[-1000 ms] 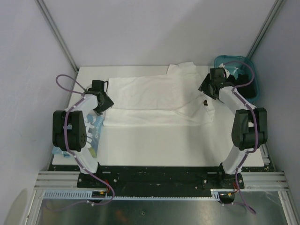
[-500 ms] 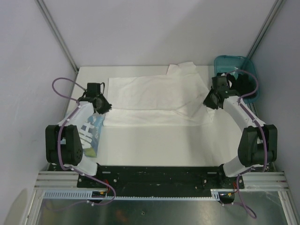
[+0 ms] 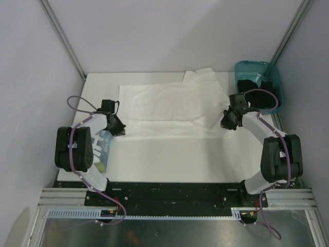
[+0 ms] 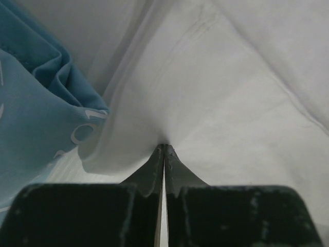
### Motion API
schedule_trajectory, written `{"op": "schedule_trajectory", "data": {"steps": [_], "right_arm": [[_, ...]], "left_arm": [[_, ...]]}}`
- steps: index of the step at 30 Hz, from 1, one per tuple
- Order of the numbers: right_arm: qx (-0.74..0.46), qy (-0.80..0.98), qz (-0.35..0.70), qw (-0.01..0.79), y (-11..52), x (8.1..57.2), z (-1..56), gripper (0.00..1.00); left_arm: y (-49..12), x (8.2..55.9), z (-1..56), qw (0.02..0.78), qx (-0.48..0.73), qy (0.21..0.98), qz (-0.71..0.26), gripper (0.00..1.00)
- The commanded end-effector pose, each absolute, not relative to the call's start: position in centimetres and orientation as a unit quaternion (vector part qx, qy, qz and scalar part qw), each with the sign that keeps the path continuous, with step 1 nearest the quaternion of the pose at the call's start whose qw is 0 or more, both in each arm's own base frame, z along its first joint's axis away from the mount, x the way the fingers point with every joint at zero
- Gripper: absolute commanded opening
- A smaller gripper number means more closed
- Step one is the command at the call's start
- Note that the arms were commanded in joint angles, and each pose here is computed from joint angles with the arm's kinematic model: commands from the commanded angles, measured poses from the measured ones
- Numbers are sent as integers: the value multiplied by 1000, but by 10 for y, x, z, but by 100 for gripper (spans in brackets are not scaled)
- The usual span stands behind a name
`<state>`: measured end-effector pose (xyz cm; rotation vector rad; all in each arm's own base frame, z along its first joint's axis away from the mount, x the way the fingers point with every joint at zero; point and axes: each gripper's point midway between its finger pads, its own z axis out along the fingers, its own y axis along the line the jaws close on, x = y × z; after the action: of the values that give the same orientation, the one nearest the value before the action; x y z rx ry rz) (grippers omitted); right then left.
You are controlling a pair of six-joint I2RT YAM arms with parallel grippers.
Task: Fold and stack the t-shirts
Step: Fold the flattened tshirt in 1/3 of the way
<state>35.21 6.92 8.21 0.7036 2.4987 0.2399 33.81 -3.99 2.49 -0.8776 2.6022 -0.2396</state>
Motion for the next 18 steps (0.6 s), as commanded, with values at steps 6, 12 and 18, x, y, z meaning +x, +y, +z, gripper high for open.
{"op": "schedule_trajectory", "data": {"steps": [6,12,18], "right_arm": [[322,925,31,199,25,338,20,13],[348,921,22,175,11,321,6,31],[357,907,53,215,8,330,38,36]], "left_arm": [[-24,318,-8,159,-333,929,-32,4],[-23,318,-9,158,-332,929,-29,4],[-24,320,-5,163,-331,929,-35,4]]}}
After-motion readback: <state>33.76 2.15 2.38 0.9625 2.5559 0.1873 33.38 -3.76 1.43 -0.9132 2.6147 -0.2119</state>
